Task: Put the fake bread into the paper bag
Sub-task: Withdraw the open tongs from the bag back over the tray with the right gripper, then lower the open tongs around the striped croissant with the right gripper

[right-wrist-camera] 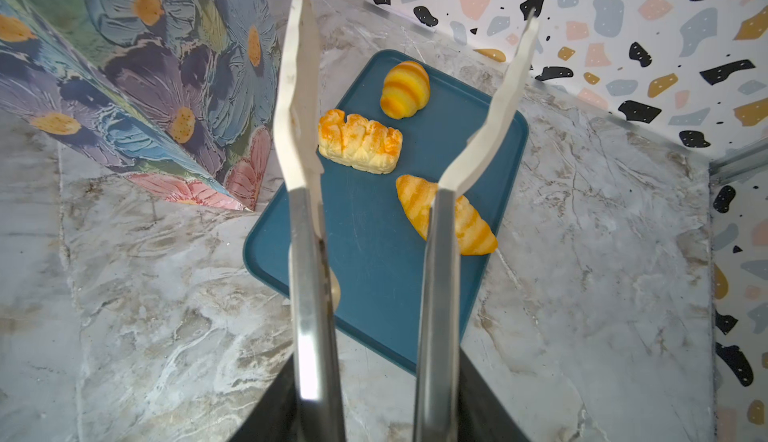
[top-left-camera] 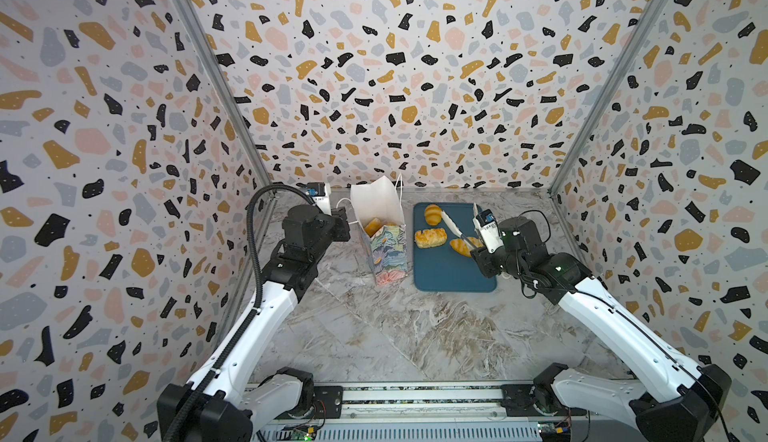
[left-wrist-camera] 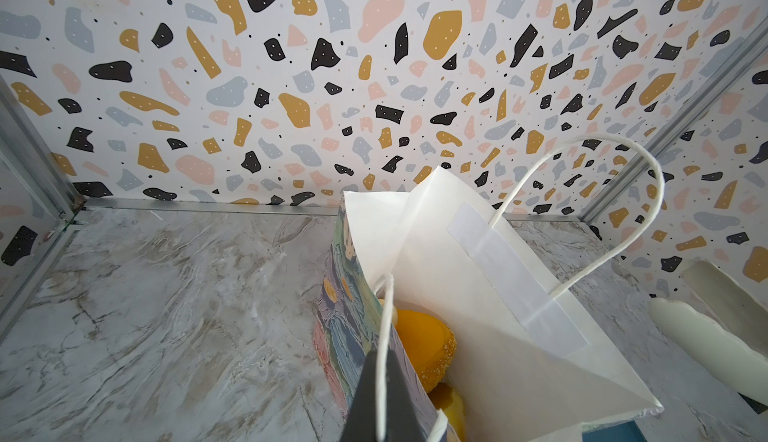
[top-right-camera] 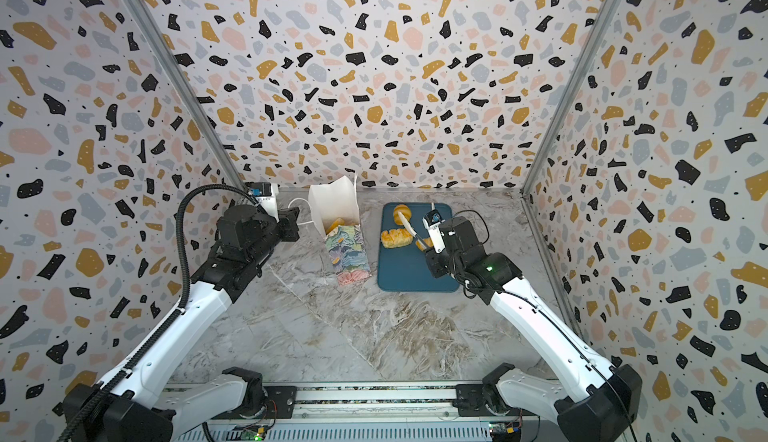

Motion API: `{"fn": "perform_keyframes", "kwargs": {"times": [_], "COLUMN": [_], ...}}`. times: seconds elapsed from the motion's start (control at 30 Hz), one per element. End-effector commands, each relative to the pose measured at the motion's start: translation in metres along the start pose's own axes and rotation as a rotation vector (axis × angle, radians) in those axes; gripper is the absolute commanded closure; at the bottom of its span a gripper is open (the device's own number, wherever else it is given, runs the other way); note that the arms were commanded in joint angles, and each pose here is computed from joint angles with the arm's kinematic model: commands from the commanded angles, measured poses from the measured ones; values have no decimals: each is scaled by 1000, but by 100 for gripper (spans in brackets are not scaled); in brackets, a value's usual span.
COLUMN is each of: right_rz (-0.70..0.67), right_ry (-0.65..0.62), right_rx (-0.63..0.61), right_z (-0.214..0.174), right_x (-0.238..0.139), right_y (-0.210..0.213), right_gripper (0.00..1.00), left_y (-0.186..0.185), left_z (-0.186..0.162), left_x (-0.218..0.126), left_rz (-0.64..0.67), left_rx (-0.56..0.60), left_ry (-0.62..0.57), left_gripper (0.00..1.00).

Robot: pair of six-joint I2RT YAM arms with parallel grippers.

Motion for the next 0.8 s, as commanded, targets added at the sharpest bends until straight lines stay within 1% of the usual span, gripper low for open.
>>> {"fn": "perform_keyframes", "kwargs": {"times": [0.0, 0.23, 0.37, 0.5, 0.6, 0.77], "right_rz": [20, -47, -79, -131, -140, -170], "right_ry": [-44, 45, 109, 213, 305, 372], "right_rx": [-71, -166, -212, -230, -229, -251], "right_z": [18, 20, 11, -5, -16, -26], "right_x": [-17, -7, 2, 16, 30, 48], "right_y": [-1, -12, -18, -25, -26, -29], "right_gripper": [49, 47, 47, 47, 47, 47], "left_y": [-1, -1, 0, 0, 0, 0], "left_z": [1, 1, 2, 2, 0, -2], "left_x": [-1, -2, -3, -4, -2, 0], "left_rz": [2, 4, 10, 12, 13, 21], "left_rx": [18, 16, 22, 23, 25, 28], "left_ry": [-15, -16, -21, -25, -20, -11], "left_gripper": [100, 100, 100, 100, 100, 100]}}
Point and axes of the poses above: each gripper's point midway between its finger pads, its own x axis out along the fingers, its own y axis along the line the jaws close on, z = x × y, the point moved 6 cm from there along -x, back along the fingers, and after that the axes turned 1 degree about -x, right-handed, at the moved point
